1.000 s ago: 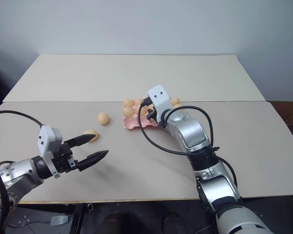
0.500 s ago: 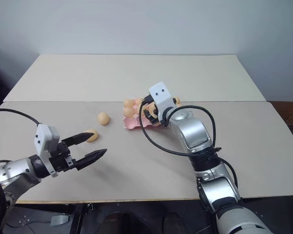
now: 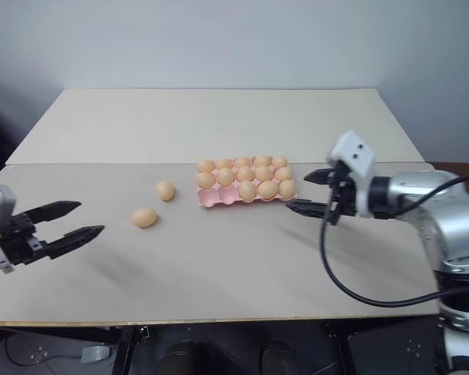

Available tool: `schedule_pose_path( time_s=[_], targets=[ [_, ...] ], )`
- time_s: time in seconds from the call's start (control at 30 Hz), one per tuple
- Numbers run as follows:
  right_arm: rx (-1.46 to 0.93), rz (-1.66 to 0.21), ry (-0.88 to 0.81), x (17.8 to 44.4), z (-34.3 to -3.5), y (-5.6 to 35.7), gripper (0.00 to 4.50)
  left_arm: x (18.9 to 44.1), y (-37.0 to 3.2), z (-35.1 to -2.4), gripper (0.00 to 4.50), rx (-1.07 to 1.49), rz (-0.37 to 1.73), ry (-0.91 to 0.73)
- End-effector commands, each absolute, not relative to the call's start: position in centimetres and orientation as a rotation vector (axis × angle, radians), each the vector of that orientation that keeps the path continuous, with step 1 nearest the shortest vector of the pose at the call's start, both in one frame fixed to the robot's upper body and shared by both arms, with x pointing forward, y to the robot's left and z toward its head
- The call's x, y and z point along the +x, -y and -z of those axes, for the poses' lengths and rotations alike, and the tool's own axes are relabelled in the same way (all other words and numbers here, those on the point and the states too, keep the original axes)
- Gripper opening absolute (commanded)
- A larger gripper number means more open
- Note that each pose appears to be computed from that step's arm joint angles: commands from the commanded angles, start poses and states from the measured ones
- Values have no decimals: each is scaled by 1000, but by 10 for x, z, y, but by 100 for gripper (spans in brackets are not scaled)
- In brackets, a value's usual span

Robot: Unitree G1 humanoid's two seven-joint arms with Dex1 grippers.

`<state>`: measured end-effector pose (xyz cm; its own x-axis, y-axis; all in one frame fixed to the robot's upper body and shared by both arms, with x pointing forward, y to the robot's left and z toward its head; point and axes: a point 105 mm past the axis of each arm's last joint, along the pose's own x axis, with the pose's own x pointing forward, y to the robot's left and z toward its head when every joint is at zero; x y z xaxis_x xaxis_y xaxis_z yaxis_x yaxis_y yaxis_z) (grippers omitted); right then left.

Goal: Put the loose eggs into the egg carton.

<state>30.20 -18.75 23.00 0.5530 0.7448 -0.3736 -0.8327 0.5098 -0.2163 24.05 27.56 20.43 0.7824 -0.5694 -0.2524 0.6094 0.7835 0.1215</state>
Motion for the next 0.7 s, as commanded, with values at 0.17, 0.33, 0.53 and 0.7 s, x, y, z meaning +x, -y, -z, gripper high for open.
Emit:
schedule_pose_path(
  time_s=[0.17,0.33,0.53,0.7],
  targets=[
    [-425,-948,-144,287,-262,236,444,226,-285,-234,450,262,693,-240],
    [-447,-912,-131,289,-262,242,444,241,-267,-218,450,243,641,-298],
    [-447,-927,-125,288,-257,233,444,267,-247,-199,450,335,689,-313],
    [-449,-924,-126,288,-255,232,444,300,-242,-191,450,370,722,-329]
  ],
)
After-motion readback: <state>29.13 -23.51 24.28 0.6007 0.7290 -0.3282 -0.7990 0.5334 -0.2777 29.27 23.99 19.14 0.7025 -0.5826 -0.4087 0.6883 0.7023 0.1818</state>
